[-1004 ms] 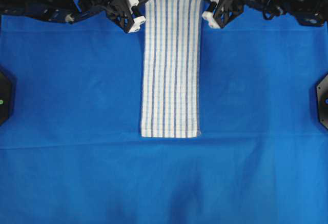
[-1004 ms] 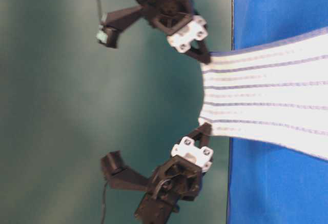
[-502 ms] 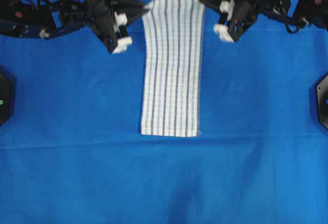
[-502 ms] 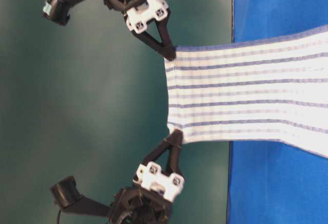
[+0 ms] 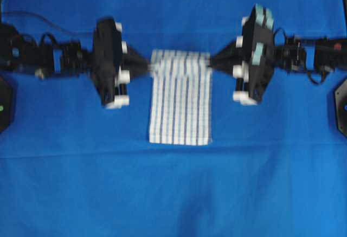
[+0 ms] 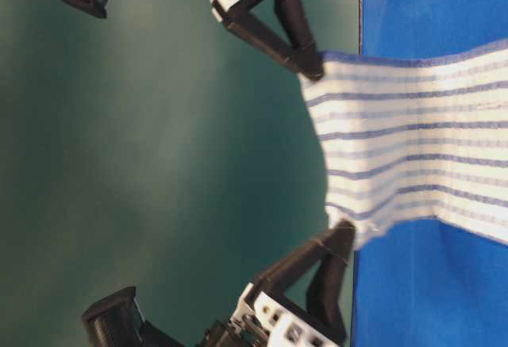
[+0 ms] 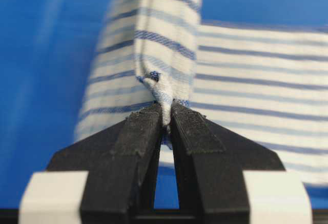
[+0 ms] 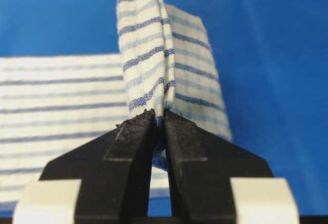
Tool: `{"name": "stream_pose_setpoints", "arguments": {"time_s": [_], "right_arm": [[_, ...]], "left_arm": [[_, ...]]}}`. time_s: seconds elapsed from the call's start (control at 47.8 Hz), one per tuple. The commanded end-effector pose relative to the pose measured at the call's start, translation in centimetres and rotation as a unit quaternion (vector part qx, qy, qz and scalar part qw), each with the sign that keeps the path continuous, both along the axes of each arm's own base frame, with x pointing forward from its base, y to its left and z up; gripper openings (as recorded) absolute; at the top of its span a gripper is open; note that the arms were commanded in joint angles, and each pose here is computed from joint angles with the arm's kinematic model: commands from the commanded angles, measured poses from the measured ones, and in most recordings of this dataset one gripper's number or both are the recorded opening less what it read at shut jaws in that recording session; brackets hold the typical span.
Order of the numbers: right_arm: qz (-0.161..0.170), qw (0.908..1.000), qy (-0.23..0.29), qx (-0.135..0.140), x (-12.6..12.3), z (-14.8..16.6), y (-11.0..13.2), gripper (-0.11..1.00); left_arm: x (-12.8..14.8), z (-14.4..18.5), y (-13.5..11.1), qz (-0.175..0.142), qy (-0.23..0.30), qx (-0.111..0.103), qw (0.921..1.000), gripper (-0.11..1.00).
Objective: Fold a vertical towel.
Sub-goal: 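Carry the top edge down toward the bottom edge with both grippers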
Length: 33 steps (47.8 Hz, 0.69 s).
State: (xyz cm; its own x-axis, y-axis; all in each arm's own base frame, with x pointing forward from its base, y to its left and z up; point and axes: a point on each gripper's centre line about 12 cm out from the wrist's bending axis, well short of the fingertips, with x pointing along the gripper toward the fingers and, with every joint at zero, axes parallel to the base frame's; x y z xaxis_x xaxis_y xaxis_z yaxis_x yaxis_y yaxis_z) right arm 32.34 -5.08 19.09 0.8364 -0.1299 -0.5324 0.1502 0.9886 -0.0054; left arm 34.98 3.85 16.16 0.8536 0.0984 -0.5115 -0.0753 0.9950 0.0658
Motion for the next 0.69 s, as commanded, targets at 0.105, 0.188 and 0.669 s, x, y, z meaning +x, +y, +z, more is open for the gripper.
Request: {"name": "stream_pose_setpoints", "arguments": {"time_s": [0.105, 0.188, 0.669], "right_arm": [[0.022, 0.9993, 0.008, 0.029, 0.3, -0.9, 2.7, 0.08], [0.024, 0.9986, 0.022, 0.043, 0.5, -1.9, 3.5, 0.08], [0.037, 0.9944, 0.047, 0.087, 1.5, -4.7, 7.2, 0.08]], "left_arm": [[0.4, -0.7, -3.5, -0.035, 0.008, -0.025, 0.9990, 0.04], [0.5, -1.8, -4.3, -0.039, 0.023, -0.036, 0.9983, 0.04], [1.1, -3.4, -7.3, -0.074, 0.039, -0.043, 0.9955, 0.04]]}}
